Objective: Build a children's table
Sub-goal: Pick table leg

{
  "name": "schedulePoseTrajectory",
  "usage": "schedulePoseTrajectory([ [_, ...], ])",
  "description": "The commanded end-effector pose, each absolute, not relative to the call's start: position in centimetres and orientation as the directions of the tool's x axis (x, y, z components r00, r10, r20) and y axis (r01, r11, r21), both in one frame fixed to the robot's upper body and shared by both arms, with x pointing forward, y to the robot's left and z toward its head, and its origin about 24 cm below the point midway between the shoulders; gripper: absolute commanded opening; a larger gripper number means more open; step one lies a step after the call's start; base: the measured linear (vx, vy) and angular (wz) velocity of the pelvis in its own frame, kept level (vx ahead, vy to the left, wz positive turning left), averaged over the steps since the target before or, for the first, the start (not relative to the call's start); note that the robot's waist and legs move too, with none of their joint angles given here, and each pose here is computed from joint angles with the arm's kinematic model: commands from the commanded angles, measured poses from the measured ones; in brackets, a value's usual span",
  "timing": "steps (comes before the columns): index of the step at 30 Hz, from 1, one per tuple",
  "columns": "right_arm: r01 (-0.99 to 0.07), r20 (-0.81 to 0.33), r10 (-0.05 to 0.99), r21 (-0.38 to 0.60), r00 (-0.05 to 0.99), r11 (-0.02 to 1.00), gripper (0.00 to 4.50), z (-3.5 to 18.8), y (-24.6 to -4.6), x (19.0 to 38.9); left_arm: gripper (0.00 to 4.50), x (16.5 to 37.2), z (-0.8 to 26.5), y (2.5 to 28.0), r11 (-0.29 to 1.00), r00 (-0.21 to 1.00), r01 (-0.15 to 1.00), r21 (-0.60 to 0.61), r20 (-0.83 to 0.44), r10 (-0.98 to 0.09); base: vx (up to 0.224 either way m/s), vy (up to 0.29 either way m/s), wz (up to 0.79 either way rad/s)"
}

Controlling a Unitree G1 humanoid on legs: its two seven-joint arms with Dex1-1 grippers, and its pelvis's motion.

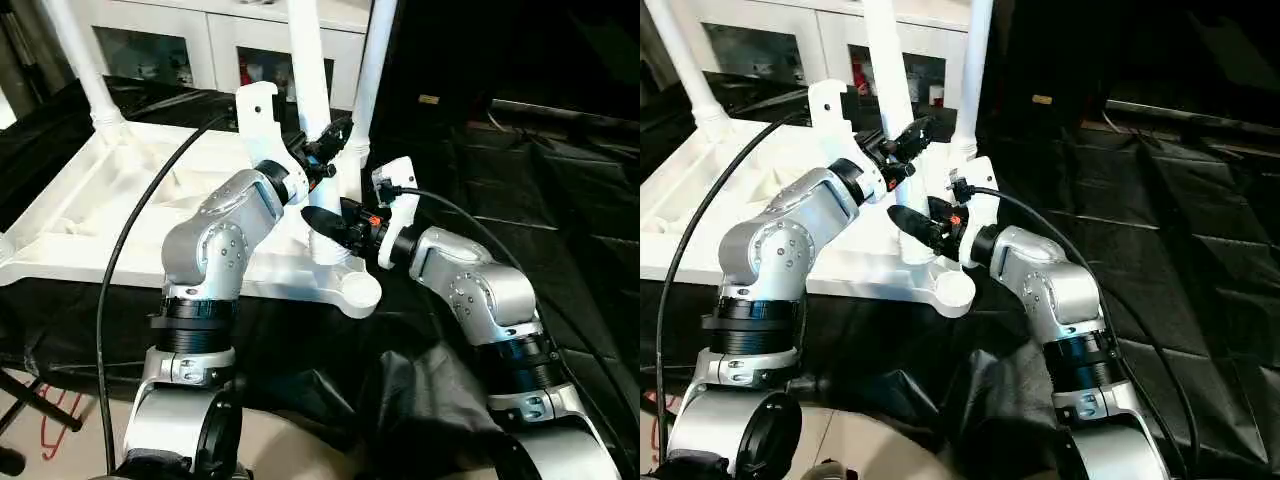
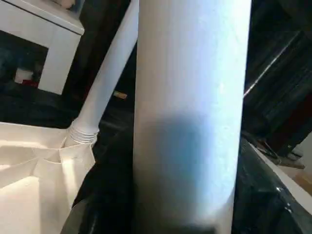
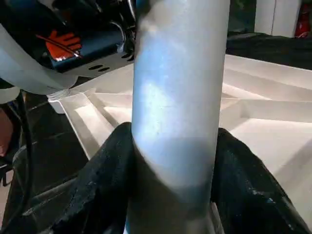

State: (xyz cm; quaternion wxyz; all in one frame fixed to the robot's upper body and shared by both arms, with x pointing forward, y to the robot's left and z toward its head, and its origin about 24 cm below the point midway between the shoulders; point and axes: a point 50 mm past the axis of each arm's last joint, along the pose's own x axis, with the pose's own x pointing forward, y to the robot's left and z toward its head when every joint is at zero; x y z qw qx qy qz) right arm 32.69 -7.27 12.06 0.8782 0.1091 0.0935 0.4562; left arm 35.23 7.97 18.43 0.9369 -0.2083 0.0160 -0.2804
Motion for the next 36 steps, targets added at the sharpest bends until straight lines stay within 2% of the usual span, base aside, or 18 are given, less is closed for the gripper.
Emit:
schedulePoseTrajectory([
  [1,-0.822,-0.018,0.854,0.263,0.52,0.505,2.61,13.7,-7.3,32.4,1.92,34.8,19.0,7.4,0.705,0.792,0.59,-0.394,0.113,-0.6,0.0,0.0,0.0],
  [3,-0.836,-0.035,0.873,0.269,0.487,0.477,2.7,13.8,-8.0,32.3,1.91,34.3,19.0,7.1,0.649,0.727,0.665,-0.369,0.12,-0.676,0.0,0.0,0.0],
  [5,-0.841,-0.047,0.88,0.273,0.473,0.466,3.03,13.8,-8.3,32.3,1.91,34.0,19.0,7.0,0.617,0.695,0.696,-0.366,0.127,-0.708,0.0,0.0,0.0],
  [9,-0.84,-0.083,0.886,0.288,0.456,0.459,3.13,13.5,-9.4,32.4,1.91,33.4,19.1,6.8,0.527,0.607,0.764,-0.372,0.139,-0.783,0.0,0.0,0.0],
  [10,-0.841,-0.105,0.902,0.332,0.418,0.428,3.26,13.3,-10.2,32.2,1.91,32.7,19.0,6.7,0.436,0.514,0.821,-0.368,0.146,-0.845,0.0,0.0,0.0],
  [12,-0.851,-0.114,0.922,0.356,0.369,0.385,3.26,13.3,-10.9,31.9,1.91,32.1,19.2,6.8,0.344,0.425,0.864,-0.369,0.163,-0.891,0.0,0.0,0.0],
  [15,-0.86,-0.121,0.935,0.368,0.333,0.354,3.26,13.3,-11.3,31.6,1.91,32.0,19.4,6.9,0.296,0.378,0.881,-0.369,0.173,-0.909,0.0,0.0,0.0],
  [29,-0.884,-0.139,0.953,0.355,0.27,0.303,3.26,13.5,-11.2,31.1,1.9,32.4,19.5,7.2,0.314,0.375,0.891,-0.329,0.14,-0.916,0.0,0.0,0.0],
  [32,-0.882,-0.135,0.954,0.364,0.266,0.298,3.61,13.6,-11.3,31.2,1.9,32.6,19.4,7.3,0.329,0.384,0.888,-0.321,0.125,-0.915,0.0,0.0,0.0],
  [36,-0.883,-0.145,0.951,0.352,0.275,0.309,3.87,13.8,-11.4,31.3,1.9,32.6,19.4,7.4,0.333,0.382,0.891,-0.308,0.114,-0.917,0.0,0.0,0.0],
])
